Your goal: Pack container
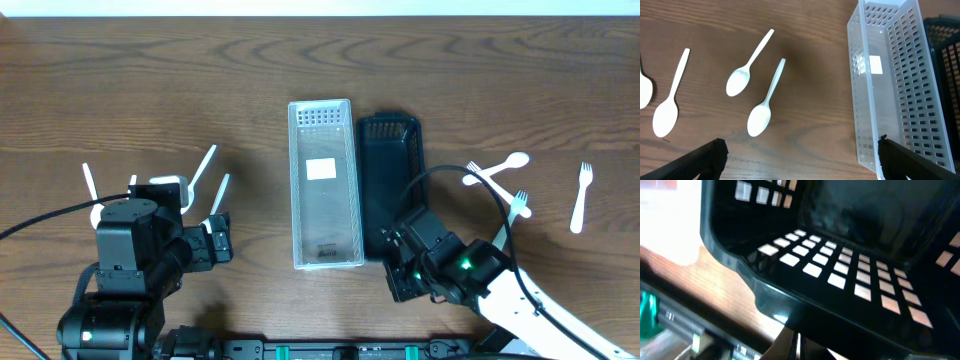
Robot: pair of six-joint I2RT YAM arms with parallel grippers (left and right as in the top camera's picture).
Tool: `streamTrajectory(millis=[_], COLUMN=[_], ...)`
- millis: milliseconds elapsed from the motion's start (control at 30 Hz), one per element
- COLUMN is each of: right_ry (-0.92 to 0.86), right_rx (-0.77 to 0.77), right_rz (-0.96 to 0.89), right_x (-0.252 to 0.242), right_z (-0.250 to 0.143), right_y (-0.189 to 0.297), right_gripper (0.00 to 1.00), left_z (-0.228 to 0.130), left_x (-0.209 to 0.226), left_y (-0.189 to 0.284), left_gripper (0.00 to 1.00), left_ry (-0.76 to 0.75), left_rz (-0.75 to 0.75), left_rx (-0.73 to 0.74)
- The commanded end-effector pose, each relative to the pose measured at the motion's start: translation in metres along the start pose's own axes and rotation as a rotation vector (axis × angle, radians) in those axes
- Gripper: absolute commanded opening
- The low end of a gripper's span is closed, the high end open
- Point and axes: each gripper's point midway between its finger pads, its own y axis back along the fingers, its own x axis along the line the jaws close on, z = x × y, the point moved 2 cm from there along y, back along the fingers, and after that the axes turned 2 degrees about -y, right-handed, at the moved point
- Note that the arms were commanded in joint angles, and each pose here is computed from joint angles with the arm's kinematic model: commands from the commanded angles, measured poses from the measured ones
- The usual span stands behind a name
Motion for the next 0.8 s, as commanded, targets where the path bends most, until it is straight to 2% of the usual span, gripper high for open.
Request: streamTrajectory(millis=[0,167,300,467,700,767], right_ry=[-0.014,-0.002,0.051,0.073,0.146,0.132], right_rx=[-0.068,-0.119,-0.099,-0.122,-0.300,-0.392], right_rz=[-0.059,-0.038,-0.015,0.005,0.016,-0.046], right_x=[-0.007,-0.002,0.003,0.008,0.020,0.015], right_z=[0.013,0.026,0.022,0.020,0.041,0.057], right_y=[-0.002,-0.003,-0.003,0.004,0.041,0.057], right_gripper=[0.07,0.06,0.02,0.03,0.04,0.09], left_z=[0.004,0.003,0.003,0.004,0.005,0.005], left_x=[-0.002,-0.002,-0.002,-0.002,-0.002,-0.003], left_y=[0.003,0.003,0.003,0.003,0.003,0.003], left_gripper=[0.98,0.98,0.98,0.98,0.98,0.98], left_ry=[0.004,0.004,0.004,0.004,0.003,0.004], left_rz=[-0.012,-0.011,-0.011,-0.011,-0.012,-0.012], left_rx=[-0.010,-0.007,-0.008,-0.008,-0.013,-0.016])
